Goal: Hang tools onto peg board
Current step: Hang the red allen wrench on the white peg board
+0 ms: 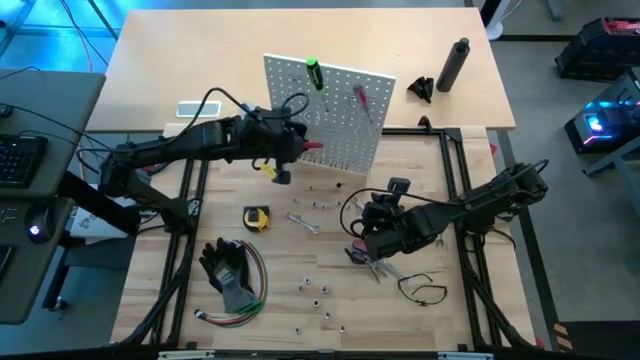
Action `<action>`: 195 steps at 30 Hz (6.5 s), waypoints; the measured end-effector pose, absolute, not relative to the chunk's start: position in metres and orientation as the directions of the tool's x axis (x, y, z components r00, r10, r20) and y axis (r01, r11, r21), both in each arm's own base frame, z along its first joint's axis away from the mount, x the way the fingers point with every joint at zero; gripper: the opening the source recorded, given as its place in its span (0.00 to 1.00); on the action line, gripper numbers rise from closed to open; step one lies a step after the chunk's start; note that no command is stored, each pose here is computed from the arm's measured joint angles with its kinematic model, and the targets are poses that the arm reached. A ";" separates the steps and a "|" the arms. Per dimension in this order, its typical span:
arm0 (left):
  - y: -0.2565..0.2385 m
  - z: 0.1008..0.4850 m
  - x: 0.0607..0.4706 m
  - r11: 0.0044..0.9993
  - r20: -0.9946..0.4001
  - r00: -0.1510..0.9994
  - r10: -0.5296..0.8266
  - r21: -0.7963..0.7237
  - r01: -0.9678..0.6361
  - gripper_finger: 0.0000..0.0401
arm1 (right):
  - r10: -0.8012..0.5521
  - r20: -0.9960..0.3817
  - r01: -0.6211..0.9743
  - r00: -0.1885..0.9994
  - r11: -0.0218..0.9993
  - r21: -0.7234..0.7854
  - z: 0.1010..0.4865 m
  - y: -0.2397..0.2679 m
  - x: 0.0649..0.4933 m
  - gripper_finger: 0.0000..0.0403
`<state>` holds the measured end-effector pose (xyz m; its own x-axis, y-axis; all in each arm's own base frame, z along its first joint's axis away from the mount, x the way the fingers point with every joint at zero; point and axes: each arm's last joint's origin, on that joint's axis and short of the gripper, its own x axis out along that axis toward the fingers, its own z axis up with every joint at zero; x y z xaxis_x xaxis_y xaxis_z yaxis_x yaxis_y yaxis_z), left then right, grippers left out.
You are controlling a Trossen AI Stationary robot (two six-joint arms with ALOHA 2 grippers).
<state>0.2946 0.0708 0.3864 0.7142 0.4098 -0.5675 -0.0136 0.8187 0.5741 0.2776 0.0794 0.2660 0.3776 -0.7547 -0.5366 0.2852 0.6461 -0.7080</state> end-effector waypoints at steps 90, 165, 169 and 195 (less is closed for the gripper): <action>0.047 0.331 0.211 0.909 -0.313 0.942 0.123 0.417 0.019 0.13 | -0.582 -0.516 0.323 0.629 0.799 -0.507 0.315 0.068 0.285 0.00; 0.059 0.286 0.263 0.872 -0.335 0.939 0.082 0.480 0.095 0.13 | -0.143 -0.211 0.105 0.967 0.978 -0.180 0.292 -0.021 0.341 0.33; 0.058 0.286 0.263 0.876 -0.334 0.940 0.072 0.472 0.101 0.13 | -0.143 -0.197 0.107 0.970 0.978 -0.180 0.289 -0.021 0.345 0.31; 0.058 0.286 0.263 0.886 -0.336 0.939 0.067 0.454 0.099 0.13 | -0.126 -0.199 0.093 0.972 0.982 -0.166 0.289 -0.025 0.344 0.11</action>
